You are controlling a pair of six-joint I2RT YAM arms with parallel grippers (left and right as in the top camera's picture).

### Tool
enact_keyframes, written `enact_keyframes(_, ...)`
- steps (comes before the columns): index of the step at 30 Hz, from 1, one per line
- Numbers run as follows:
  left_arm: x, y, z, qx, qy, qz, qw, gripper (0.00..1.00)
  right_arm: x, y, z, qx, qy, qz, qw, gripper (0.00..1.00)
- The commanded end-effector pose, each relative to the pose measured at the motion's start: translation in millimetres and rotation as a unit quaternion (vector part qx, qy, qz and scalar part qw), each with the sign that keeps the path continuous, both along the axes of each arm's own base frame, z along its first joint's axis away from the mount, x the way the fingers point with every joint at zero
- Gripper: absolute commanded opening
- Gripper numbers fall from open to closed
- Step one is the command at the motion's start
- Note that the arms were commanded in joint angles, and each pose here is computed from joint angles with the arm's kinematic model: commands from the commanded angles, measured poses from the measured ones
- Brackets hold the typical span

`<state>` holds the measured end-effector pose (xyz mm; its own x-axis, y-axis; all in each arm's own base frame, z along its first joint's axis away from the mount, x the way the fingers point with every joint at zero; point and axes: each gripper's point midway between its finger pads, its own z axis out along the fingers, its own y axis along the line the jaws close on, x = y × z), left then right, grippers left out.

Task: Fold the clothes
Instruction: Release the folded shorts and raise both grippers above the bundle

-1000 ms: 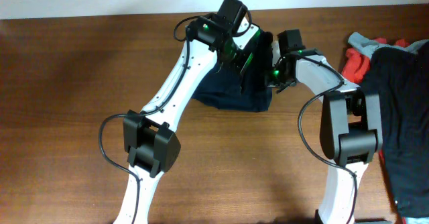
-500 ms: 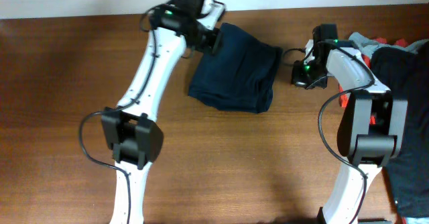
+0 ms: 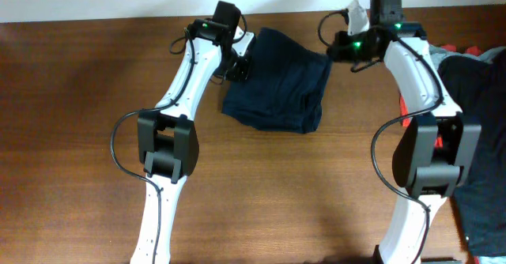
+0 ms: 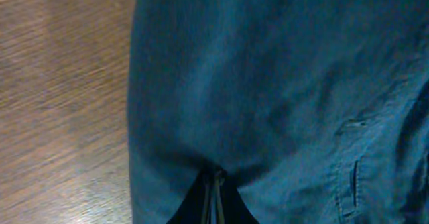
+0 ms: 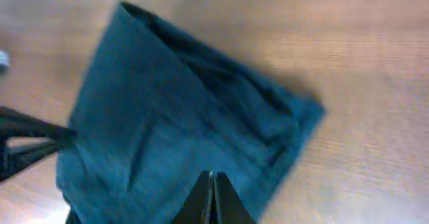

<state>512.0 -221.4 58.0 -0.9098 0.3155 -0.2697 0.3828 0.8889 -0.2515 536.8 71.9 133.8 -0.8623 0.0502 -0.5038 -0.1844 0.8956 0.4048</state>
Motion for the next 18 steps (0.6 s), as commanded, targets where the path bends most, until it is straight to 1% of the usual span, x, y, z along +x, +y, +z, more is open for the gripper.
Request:
enact_keyframes(1, -1.2, -2.8, 8.4, -0.016, 0.001, -0.004, 1.0, 0.05, 3.8, 21.8, -13.4, 0.01, -0.001, 0.024, 1.0, 0.04)
enact_keyframes(3, -4.8, -1.6, 3.8, -0.013, 0.012, -0.004, 1.0, 0.05, 8.3, 26.4, -28.3, 0.02, 0.013, 0.011, 1.0, 0.04)
enact_keyframes(6, -7.4, -1.0, -9.5, -0.008, 0.026, -0.004, 1.0, 0.05, 10.4, 34.1, -58.5, 0.023, 0.033, 0.017, 0.999, 0.04)
enact_keyframes(8, -11.8, -2.3, -27.8, -0.002, 0.044, -0.006, 0.999, 0.05, 10.3, 33.5, -93.7, 0.02, 0.058, 0.015, 0.998, 0.04)
enact_keyframes(12, -22.0, 0.8, -56.2, 0.018, 0.076, -0.009, 0.997, 0.05, 9.6, 12.9, -137.5, -0.028, 0.088, -0.014, 0.996, 0.04)
enact_keyframes(14, -24.5, 8.6, -69.4, 0.042, 0.085, -0.005, 0.995, 0.04, 8.2, 7.3, -143.2, -0.044, 0.094, -0.021, 0.994, 0.04)
enact_keyframes(15, -24.7, 11.0, -70.9, 0.048, 0.085, -0.004, 0.995, 0.02, 8.6, 8.5, -142.0, -0.043, 0.092, -0.02, 0.995, 0.04)
enact_keyframes(18, -21.7, 11.8, -64.2, 0.051, 0.077, -0.003, 0.996, 0.0, 13.7, 14.8, -128.5, -0.026, 0.08, -0.012, 0.996, 0.04)
